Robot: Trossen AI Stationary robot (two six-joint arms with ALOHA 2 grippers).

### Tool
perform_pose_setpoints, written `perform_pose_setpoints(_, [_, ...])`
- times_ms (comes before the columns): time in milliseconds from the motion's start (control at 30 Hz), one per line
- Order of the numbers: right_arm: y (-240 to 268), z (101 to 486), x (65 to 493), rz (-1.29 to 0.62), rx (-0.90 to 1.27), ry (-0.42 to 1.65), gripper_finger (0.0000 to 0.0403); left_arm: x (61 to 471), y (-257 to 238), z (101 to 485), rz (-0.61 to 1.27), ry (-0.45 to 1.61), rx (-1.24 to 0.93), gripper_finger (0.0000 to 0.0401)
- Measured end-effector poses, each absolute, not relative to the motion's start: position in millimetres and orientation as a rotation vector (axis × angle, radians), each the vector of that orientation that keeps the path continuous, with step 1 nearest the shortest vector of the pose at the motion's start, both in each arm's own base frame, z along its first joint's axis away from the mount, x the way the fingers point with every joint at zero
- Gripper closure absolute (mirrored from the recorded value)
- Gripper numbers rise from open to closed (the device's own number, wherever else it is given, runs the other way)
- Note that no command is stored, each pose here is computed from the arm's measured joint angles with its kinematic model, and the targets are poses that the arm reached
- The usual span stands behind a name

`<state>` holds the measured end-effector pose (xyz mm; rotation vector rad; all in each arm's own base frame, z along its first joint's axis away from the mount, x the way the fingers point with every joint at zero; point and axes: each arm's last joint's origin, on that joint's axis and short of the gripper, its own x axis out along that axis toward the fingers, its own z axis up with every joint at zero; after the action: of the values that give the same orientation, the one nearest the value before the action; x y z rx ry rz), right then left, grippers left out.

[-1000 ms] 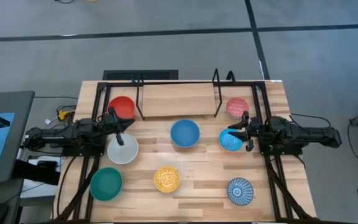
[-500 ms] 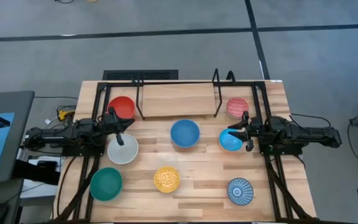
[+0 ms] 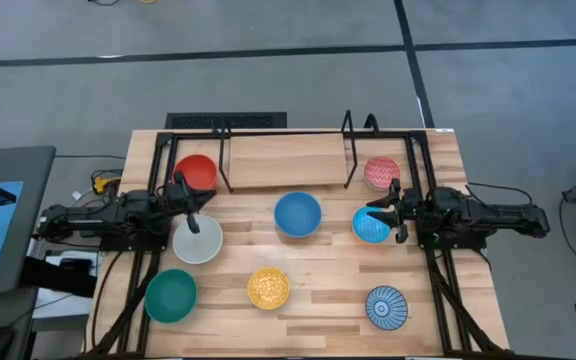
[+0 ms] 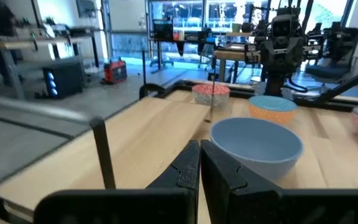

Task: Place and stack bowls onto a shelf
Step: Put the red bowl on the shelf

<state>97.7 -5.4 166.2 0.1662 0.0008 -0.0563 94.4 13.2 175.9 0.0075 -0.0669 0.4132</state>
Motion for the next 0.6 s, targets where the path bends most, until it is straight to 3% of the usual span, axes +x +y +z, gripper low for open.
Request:
perform_pose_setpoints(233, [-6.8,166.7,97.6,-0.086,0.113,-0.005,0.0249,94.1,12.9,181.1,0.403,-0.12,0.005,0.0401])
perform_pose_setpoints(367, [-13.5,169.0,96.7,-0.238,-0.048,-0.018,0.0249,92.3,14.1,189.1,0.434,-0.237,-0.162,0.0401])
perform_pose_setpoints(600, [-16.4,169.3,96.4,-0.277,-0.102,-0.013,0.0249,89.8,16.1,195.2,0.473,-0.364,-0.393,0.0401])
